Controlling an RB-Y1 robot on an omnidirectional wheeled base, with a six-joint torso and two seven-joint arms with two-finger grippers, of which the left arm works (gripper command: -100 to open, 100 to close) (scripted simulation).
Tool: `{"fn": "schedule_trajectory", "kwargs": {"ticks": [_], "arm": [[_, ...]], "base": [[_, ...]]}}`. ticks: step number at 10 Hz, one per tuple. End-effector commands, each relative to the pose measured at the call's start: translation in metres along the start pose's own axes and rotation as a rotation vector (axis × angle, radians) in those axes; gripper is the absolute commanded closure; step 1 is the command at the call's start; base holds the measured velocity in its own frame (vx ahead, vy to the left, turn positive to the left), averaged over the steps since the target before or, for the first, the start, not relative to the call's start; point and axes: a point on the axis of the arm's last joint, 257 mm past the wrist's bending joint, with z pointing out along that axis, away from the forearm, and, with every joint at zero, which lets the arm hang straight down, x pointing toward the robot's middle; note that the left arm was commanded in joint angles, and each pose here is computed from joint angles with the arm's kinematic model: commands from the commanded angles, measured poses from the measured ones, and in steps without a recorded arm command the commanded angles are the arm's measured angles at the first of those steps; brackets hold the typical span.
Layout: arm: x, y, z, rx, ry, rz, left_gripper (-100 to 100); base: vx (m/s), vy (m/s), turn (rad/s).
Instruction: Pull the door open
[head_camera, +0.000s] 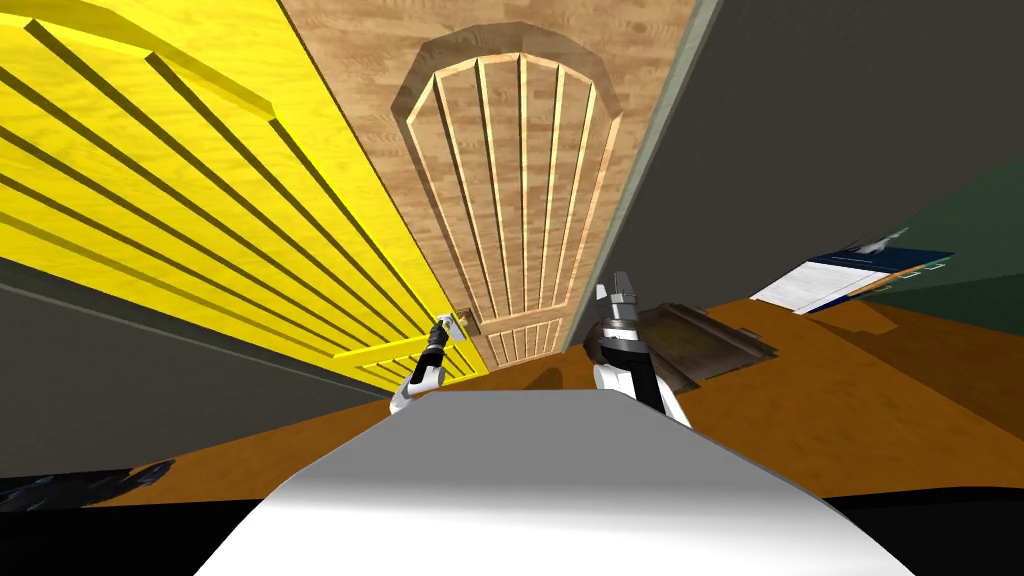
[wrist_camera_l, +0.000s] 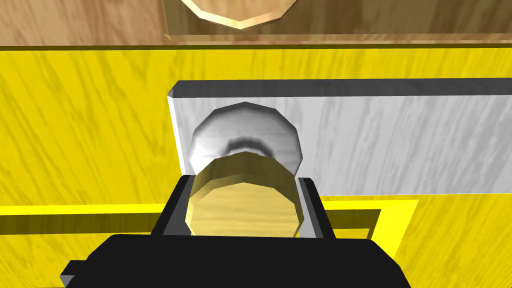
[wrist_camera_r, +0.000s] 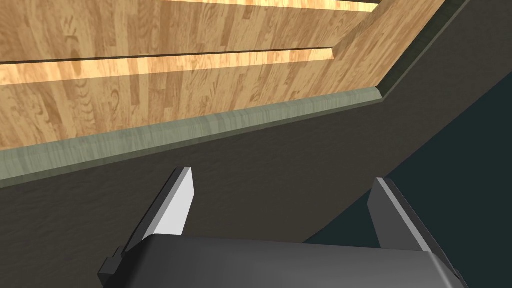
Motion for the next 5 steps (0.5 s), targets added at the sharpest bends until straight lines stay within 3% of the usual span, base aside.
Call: {"fn": "schedule_trajectory", "kwargs": {"ticks": [1, 3, 4, 5], "arm": [[-0.022, 0.009, -0.0072, -0.023, -0.029, 0.014, 100], [-0.040, 0.014, -0.0140, -0.038, -0.051, 0.026, 100], [-0.022, 0.009, -0.0132, -0.024, -0.024, 0.016, -100], [-0.015, 0.007, -0.0135, -0.018, -0.010, 0.011, -100]], "base": [[-0.168, 0.066, 0.097], [-0.198, 0.076, 0.121], [-0.220, 0.020, -0.063], [-0.175, -0.035, -0.089]]}}
